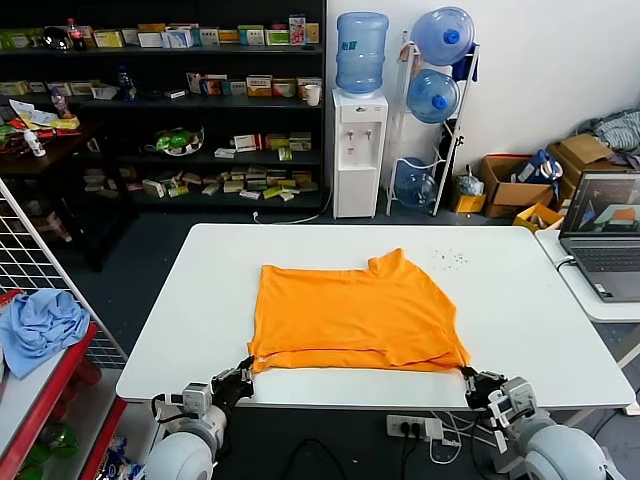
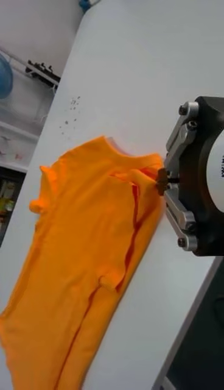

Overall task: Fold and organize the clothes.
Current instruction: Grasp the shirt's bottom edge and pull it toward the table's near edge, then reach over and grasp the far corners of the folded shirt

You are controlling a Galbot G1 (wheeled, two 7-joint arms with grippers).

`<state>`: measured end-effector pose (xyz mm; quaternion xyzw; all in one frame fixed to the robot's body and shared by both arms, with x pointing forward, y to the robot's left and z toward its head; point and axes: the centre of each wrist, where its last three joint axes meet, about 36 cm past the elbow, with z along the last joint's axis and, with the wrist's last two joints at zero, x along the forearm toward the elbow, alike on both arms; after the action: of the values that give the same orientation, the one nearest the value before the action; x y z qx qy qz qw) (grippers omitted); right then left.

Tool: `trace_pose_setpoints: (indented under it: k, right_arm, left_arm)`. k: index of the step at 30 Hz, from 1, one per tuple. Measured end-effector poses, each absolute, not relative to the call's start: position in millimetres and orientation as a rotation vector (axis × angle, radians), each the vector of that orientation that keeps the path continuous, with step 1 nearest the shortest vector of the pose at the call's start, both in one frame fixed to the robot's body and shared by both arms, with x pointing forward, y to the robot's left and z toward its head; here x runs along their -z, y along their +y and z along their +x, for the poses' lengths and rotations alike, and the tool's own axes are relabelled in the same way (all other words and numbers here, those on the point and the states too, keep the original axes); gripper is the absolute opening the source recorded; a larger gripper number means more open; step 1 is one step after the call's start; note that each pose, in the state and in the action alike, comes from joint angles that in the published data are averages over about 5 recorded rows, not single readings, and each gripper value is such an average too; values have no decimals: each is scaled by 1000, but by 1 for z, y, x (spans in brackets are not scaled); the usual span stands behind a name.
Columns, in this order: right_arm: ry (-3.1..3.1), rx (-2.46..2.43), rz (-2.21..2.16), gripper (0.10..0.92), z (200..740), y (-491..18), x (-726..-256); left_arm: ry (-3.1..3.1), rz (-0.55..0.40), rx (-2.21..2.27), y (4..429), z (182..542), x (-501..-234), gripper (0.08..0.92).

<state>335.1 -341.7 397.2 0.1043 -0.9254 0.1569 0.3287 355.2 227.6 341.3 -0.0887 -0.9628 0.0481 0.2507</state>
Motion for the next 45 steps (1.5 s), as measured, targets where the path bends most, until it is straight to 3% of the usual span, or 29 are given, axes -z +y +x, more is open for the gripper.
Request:
trace_pose_setpoints:
  k: [13,23,37,45]
  right_arm:
    - [-2434,-398,220,535,334,-349,-402]
    - [-2604,-307,200,794,369,-356,-412]
    - [-2665,-151,190,823,494,-375,-416]
    - [-2624,-42,228,823,562,-367,-422]
  left_arm:
    - [-2654,-288,-174,224,360,-359,545]
    - [-2742,-348,-128,229,384,-367,806]
    - [-2758,-386,-25,233,487,-373,823]
    - [-2705,-357,-8,227,545,-378,823]
